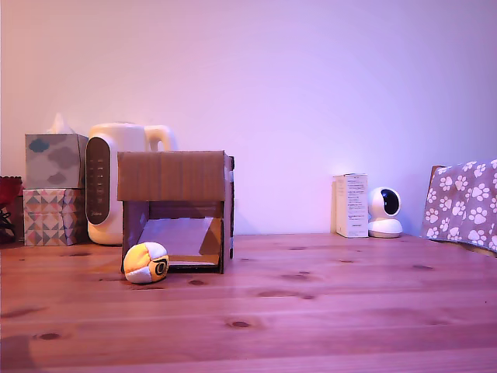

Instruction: Drop the footbag into the cardboard dice tower

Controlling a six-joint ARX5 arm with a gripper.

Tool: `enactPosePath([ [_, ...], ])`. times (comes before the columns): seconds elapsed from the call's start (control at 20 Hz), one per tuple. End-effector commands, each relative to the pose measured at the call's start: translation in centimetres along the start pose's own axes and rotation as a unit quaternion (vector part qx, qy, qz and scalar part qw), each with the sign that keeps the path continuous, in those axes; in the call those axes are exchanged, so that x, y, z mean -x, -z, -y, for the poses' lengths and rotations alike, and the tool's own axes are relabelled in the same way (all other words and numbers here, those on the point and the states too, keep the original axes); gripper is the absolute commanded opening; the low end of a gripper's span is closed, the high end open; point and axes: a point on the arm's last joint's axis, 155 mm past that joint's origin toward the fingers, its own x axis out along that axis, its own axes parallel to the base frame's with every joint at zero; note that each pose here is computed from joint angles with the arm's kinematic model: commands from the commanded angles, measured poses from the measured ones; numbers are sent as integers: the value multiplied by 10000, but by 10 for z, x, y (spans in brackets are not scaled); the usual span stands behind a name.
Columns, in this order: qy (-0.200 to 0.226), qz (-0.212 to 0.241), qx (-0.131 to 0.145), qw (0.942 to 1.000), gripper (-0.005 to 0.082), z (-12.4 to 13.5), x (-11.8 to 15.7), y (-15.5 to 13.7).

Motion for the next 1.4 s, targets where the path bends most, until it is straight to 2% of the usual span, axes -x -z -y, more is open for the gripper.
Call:
enactPosePath([
  [0.0, 4, -124, 15, 9999, -19, 0, -2, 10],
  [0.35, 6, -128, 15, 9999, -19, 0, -2, 10],
  [0.45, 26, -2, 152, 9999, -19, 1, -2, 4],
  [0.65, 552, 494, 399, 9965, -19, 21, 6, -34],
  [0.9, 1110, 968, 710, 9865, -19, 41, 30, -93],
  [1.0, 1340, 900, 765, 9839, -19, 50, 33, -104],
  [1.15, 1584, 550, 754, 9830, -19, 62, 27, -111],
  [1.35, 1867, -11, 549, 9809, -19, 79, 10, -104],
])
